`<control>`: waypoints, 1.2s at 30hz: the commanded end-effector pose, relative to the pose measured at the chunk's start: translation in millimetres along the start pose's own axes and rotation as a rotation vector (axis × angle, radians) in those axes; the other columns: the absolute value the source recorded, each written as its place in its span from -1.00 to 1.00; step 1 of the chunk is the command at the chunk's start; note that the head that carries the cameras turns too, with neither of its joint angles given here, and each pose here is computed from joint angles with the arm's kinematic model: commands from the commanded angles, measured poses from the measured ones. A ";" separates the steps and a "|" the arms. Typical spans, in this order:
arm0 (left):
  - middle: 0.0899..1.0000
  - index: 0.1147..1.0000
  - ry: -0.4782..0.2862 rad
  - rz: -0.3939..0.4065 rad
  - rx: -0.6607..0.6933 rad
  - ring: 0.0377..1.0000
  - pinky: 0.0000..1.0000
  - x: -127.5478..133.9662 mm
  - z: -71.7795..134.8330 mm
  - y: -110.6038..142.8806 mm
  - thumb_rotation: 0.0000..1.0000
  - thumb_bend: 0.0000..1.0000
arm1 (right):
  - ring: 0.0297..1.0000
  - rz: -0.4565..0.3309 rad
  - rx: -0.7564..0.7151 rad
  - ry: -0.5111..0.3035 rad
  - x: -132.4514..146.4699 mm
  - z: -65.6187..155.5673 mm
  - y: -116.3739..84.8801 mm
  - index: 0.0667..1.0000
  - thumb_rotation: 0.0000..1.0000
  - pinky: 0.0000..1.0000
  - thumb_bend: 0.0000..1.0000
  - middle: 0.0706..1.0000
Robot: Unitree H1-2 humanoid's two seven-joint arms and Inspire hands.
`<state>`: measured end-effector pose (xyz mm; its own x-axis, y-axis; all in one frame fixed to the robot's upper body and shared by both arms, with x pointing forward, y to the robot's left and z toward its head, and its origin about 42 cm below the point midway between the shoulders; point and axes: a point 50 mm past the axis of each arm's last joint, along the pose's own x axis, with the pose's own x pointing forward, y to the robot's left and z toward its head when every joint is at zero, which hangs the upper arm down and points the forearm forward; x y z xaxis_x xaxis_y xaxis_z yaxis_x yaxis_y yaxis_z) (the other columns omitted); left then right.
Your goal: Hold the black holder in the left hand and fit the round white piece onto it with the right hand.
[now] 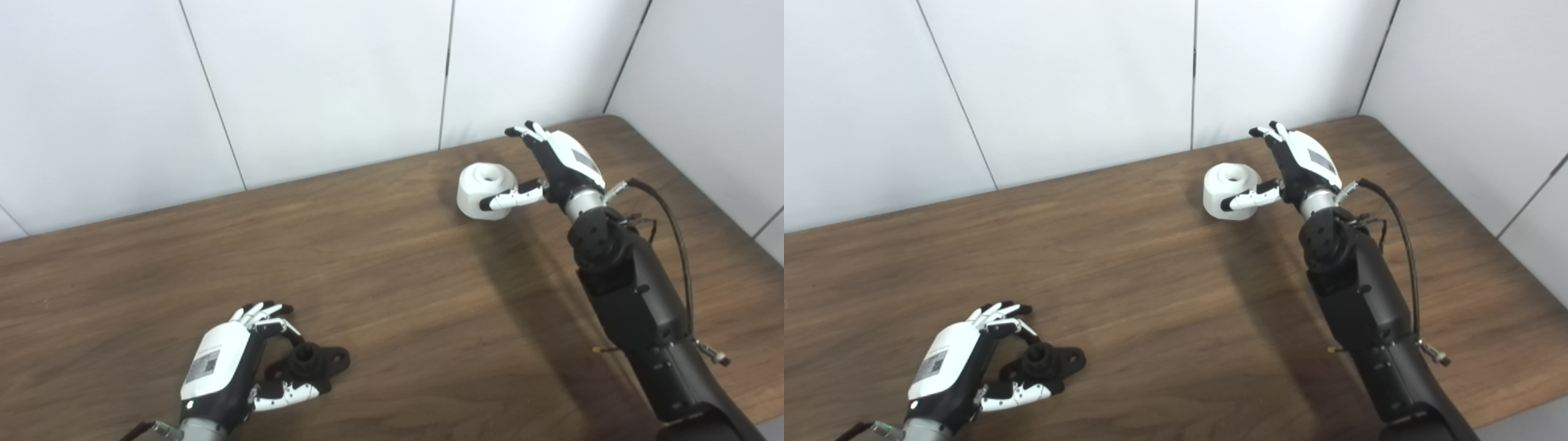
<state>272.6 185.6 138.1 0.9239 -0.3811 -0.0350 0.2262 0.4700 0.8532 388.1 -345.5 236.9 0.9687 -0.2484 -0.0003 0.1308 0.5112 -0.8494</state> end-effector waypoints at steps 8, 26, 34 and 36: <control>0.67 -0.16 0.045 -0.037 0.049 0.85 0.95 -2.2 -11.6 1.4 -0.90 0.04 | 0.91 -0.032 -0.032 -0.007 18.3 16.6 -21.9 0.68 -0.39 0.47 0.86 0.95; 0.67 -0.16 0.046 -0.028 0.053 0.84 0.95 -2.4 -12.0 3.0 -0.90 0.04 | 0.92 -0.021 -0.047 0.018 23.1 19.4 -12.2 0.56 -0.40 0.64 0.80 0.88; 0.66 -0.16 0.045 -0.029 0.051 0.84 0.95 -2.5 -13.5 1.8 -0.90 0.04 | 0.93 -0.018 -0.052 0.011 22.1 18.8 -11.3 0.52 -0.37 0.67 0.80 0.87; 0.66 -0.16 0.046 -0.032 0.052 0.84 0.95 -2.8 -13.3 1.6 -0.90 0.04 | 0.94 -0.017 -0.051 0.012 21.8 19.0 -11.6 0.51 -0.36 0.68 0.80 0.87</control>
<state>273.4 186.1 138.6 0.9232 -0.3826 -0.0360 0.2271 0.4675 0.8543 404.6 -337.2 229.2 0.9626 -0.2604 -0.0752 0.0639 0.4877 -0.8707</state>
